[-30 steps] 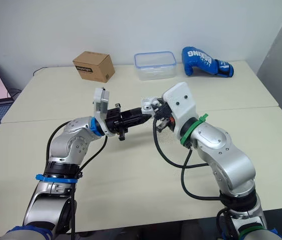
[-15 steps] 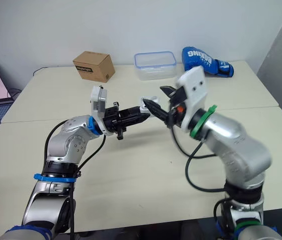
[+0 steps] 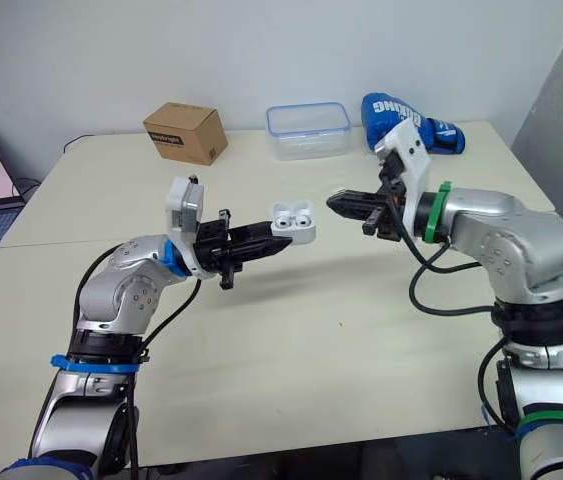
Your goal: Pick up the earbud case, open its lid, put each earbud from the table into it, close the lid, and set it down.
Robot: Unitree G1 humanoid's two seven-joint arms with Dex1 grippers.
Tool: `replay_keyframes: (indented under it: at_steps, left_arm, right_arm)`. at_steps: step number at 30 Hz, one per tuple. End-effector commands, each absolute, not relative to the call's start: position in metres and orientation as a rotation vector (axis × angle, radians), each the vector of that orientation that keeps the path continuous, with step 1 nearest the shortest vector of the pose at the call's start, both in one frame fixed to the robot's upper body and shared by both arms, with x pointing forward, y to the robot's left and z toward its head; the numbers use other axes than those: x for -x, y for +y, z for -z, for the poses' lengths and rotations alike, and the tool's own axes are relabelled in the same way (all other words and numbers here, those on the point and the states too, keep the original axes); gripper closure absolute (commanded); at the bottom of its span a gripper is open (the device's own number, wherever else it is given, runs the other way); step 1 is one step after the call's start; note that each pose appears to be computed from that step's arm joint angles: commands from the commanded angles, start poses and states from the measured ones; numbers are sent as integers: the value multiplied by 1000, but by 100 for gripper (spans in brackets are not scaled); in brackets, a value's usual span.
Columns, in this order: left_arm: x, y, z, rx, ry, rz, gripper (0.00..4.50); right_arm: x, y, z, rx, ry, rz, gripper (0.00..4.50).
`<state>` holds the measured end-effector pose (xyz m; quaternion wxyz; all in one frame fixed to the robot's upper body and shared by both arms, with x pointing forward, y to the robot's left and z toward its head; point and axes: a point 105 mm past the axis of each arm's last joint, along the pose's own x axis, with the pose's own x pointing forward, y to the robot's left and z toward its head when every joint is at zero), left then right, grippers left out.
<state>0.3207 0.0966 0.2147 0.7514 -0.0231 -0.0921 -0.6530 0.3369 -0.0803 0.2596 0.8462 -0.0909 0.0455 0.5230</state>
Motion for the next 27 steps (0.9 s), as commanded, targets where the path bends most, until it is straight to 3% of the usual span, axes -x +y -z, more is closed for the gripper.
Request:
replay_keyframes:
  at_steps: [1,7,27]
  left_arm:
    - [-312,97,-228,35,-251,1443,374]
    - [-307,98,-226,40,-237,1445,374]
    - [-312,105,-222,60,-215,1401,374]
  right_arm:
    - [-340,-74,-269,277,46,-1159,448]
    - [-346,-60,-270,293,59,-1236,448]
    - [-318,-43,-276,289,44,-1368,448]
